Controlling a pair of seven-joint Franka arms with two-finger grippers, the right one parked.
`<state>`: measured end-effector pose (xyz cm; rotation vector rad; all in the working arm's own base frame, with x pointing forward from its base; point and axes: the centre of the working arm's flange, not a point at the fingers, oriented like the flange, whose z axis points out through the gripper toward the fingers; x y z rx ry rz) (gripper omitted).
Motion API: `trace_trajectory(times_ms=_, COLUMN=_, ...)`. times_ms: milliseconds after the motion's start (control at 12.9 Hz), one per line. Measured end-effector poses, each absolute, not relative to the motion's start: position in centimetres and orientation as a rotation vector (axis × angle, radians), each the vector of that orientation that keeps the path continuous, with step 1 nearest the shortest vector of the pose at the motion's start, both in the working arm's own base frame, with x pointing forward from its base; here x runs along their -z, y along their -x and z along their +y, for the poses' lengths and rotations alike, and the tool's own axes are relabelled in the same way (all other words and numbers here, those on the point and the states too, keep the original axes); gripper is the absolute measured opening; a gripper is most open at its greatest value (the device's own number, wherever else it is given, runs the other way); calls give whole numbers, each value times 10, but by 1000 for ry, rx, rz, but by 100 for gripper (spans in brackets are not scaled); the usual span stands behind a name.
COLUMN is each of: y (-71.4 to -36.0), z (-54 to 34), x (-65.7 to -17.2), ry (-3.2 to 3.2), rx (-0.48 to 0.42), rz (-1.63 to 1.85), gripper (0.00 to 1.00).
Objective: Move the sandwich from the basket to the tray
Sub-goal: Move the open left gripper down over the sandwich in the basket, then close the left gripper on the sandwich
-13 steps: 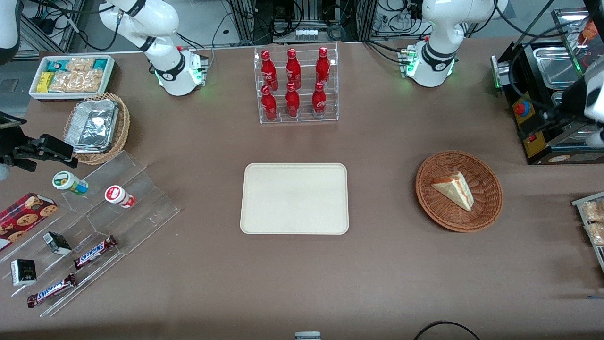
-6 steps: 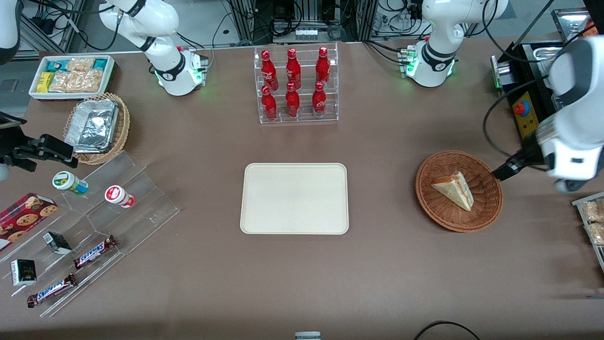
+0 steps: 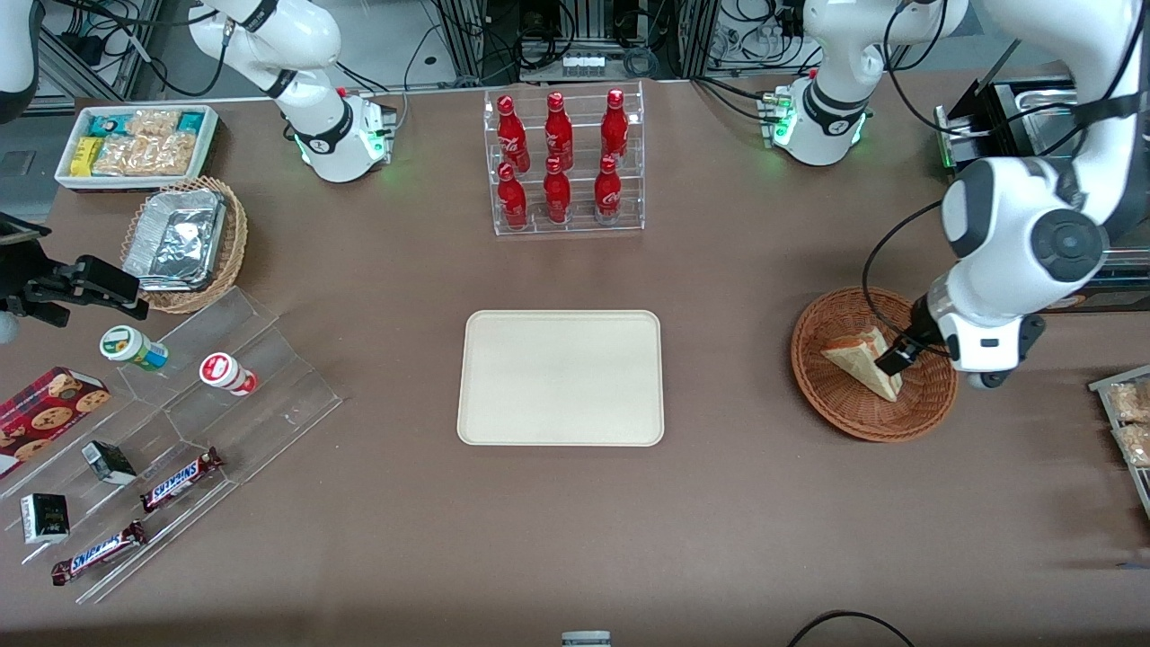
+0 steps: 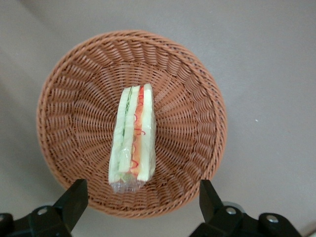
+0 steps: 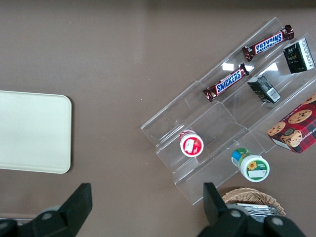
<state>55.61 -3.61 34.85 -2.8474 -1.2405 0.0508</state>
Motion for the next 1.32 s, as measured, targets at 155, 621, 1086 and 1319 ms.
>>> trace_trajectory(times_ms=155, y=-545, z=-33, x=-325, ry=2821, rx=-46, rz=-1271, gripper=100)
trace_trajectory(times_ms=621, y=-533, z=-31, x=-299, ry=2755, rx=3, rz=-1338, gripper=100)
trace_trajectory(times_ms=1086, y=-528, z=-32, x=-270, ry=2778, rx=73, rz=-1379, gripper=100)
trace_trajectory(times_ms=1319, y=-522, z=-35, x=-254, ry=2781, rx=82, rz=-1392, gripper=100)
